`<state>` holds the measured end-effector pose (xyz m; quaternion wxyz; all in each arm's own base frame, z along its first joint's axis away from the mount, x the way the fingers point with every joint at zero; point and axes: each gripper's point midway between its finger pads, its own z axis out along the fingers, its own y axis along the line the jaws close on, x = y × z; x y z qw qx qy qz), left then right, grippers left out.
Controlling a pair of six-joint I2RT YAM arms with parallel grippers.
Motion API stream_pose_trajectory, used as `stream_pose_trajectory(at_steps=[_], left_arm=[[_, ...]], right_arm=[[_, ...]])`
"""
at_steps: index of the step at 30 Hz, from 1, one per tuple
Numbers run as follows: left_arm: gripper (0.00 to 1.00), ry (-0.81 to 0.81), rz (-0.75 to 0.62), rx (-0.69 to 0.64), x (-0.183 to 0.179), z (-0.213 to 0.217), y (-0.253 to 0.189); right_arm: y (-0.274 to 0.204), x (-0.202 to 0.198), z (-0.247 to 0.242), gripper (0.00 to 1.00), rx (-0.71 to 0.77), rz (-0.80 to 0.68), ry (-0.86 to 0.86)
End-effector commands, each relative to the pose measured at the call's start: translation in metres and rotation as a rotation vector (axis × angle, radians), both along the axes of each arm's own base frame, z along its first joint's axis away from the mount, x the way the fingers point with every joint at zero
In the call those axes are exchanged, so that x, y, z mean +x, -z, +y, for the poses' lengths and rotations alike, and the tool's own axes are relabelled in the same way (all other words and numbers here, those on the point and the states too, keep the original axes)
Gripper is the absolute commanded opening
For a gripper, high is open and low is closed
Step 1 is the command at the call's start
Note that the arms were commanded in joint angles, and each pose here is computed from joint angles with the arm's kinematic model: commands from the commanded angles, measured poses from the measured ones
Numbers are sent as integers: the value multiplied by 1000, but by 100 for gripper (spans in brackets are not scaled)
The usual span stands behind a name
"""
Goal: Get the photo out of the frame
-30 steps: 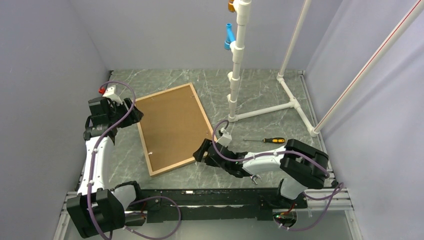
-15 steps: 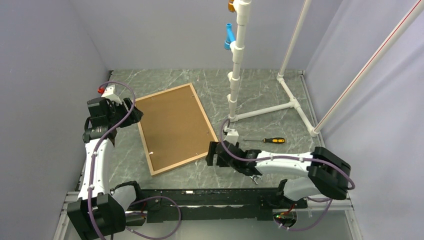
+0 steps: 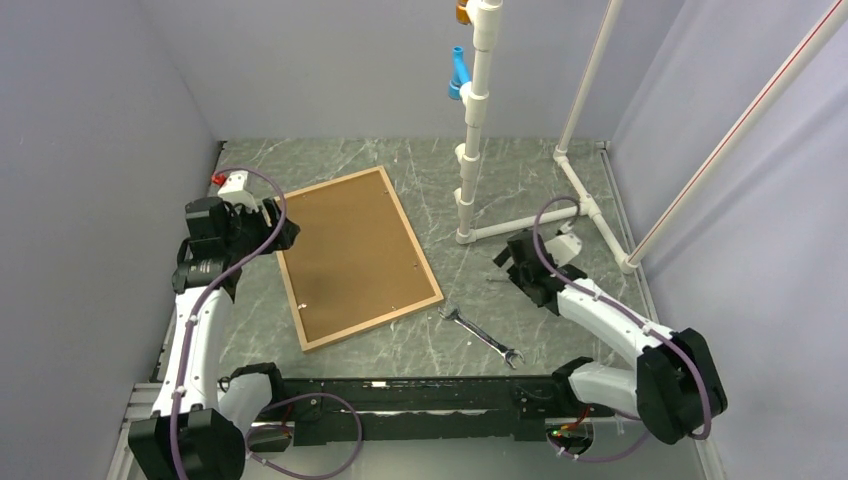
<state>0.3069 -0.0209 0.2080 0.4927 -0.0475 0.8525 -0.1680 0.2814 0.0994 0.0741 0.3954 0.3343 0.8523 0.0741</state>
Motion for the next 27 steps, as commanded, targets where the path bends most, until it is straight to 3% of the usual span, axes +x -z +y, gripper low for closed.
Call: stream_pose_trajectory(at_steps=[1, 8, 18, 23, 26, 27], left_arm=[[68, 61, -69, 50, 3, -9, -12], [69, 69, -70, 59, 2, -12, -13], [69, 79, -69, 61, 3, -14, -12], [69, 88, -69, 56, 4, -15, -12], [69, 118, -79, 41, 4, -21, -13], [69, 132, -82, 34, 4, -23, -14]], right_arm=[[11, -11, -43, 99, 22, 132, 243], [31, -12, -78, 99, 22, 190, 384], [55, -1, -102, 84, -33, 279, 478], [72, -10, -96, 64, -14, 337, 462], [78, -14, -91, 46, -2, 364, 432], [80, -15, -89, 34, 2, 367, 423]])
